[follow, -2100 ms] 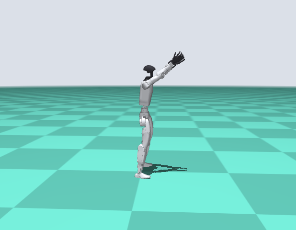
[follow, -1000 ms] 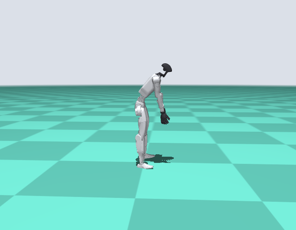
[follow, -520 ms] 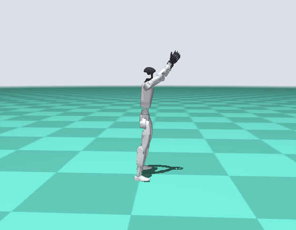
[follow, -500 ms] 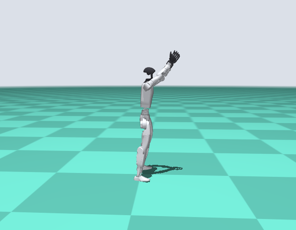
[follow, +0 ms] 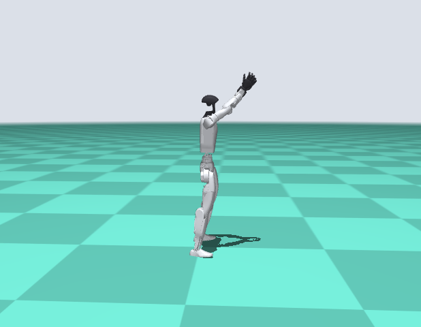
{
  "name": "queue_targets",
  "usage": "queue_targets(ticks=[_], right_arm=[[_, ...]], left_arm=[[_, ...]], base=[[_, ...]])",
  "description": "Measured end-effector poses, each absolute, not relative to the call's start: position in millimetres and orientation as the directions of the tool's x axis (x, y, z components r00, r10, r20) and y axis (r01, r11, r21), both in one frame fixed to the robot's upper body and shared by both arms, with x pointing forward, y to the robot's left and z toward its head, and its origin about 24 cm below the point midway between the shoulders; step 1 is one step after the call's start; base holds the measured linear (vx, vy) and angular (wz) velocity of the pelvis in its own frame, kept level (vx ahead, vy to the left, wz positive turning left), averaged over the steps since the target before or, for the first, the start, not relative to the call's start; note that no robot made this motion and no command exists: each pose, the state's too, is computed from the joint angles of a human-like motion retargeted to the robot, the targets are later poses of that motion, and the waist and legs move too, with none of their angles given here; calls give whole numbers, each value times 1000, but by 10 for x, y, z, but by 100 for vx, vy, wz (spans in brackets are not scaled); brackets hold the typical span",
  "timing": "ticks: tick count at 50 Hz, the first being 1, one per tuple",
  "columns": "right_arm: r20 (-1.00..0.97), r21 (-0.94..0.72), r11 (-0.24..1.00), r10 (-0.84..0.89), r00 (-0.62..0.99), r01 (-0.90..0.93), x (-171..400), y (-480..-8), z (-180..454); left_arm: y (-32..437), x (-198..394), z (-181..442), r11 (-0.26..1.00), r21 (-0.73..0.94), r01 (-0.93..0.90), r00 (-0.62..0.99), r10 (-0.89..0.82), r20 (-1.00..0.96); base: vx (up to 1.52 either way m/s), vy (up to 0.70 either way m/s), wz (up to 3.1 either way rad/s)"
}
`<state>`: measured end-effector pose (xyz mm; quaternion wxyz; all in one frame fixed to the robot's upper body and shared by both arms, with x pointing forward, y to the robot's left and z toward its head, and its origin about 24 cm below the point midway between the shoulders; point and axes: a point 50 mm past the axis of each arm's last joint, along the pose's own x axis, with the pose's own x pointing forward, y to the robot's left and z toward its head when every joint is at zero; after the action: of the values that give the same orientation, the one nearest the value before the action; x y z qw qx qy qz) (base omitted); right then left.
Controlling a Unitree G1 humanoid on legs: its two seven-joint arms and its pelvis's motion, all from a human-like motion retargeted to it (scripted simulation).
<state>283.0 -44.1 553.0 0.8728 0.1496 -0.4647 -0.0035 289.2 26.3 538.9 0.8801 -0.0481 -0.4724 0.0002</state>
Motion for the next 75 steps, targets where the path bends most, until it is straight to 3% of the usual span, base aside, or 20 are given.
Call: queue_targets(ticks=[9,16,22,28,32,40,42,43,44,45,47,49,55,59,63,68,75], right_arm=[[647,311,945,-131,751,-103,3409,-327,4826],[363,334,942,-154,919,26,3961,-311,3689],[28,298,943,-162,986,147,4118,-204,2423],[-369,180,939,-212,905,294,3835,-297,922],[-605,124,923,-220,765,364,3424,-269,179],[-801,58,926,-180,571,374,2582,-294,-744],[-806,-69,937,-254,534,342,2465,-361,-838],[-771,-268,933,-357,527,240,2383,-451,-895],[-795,-190,946,-305,524,263,2361,-418,-916],[-824,24,935,-182,536,354,2381,-337,-906],[-818,55,916,-187,544,397,2413,-378,-892],[-796,66,916,-191,574,396,2540,-360,-793],[-689,138,884,-238,684,447,3166,-438,-227],[-480,240,875,-270,834,421,3829,-472,807],[-134,388,866,-284,949,314,4167,-450,2290],[337,444,887,-295,894,125,3882,-531,4035],[747,444,895,-341,571,-47,2745,-632,5617]], left_arm=[[409,3491,4736,993,-117,-5,726,84,683],[510,4062,3604,985,-167,-34,918,97,384],[701,4267,2345,980,-139,-145,987,154,55],[700,3949,891,954,-119,-276,910,220,-351],[660,3547,157,927,-119,-356,790,231,-569],[690,2796,-684,853,-120,-507,608,257,-751],[651,2704,-745,841,-112,-529,584,264,-768],[664,2657,-765,799,-86,-595,538,316,-782],[634,2635,-780,808,-113,-578,559,291,-777],[580,2625,-792,840,-167,-516,611,225,-759],[542,2686,-733,763,-268,-589,607,198,-770],[570,2740,-692,855,-154,-496,636,237,-735],[539,3256,-164,884,-162,-439,731,247,-636],[476,3846,809,908,-229,-351,878,233,-418],[422,4183,2221,944,-245,-222,975,215,-56],[325,3895,3958,965,-249,-83,893,183,411],[160,2759,5523,984,-180,11,571,142,809]], base=[[-14,-4,-8],[-23,-3,11],[-26,-2,14],[-20,1,0],[-14,1,-13],[-4,0,-5],[6,1,5],[7,1,10],[6,0,10],[7,-1,9],[12,-1,7],[14,1,2],[17,1,-5],[21,4,-18],[22,4,-16],[25,5,5],[24,3,13]])
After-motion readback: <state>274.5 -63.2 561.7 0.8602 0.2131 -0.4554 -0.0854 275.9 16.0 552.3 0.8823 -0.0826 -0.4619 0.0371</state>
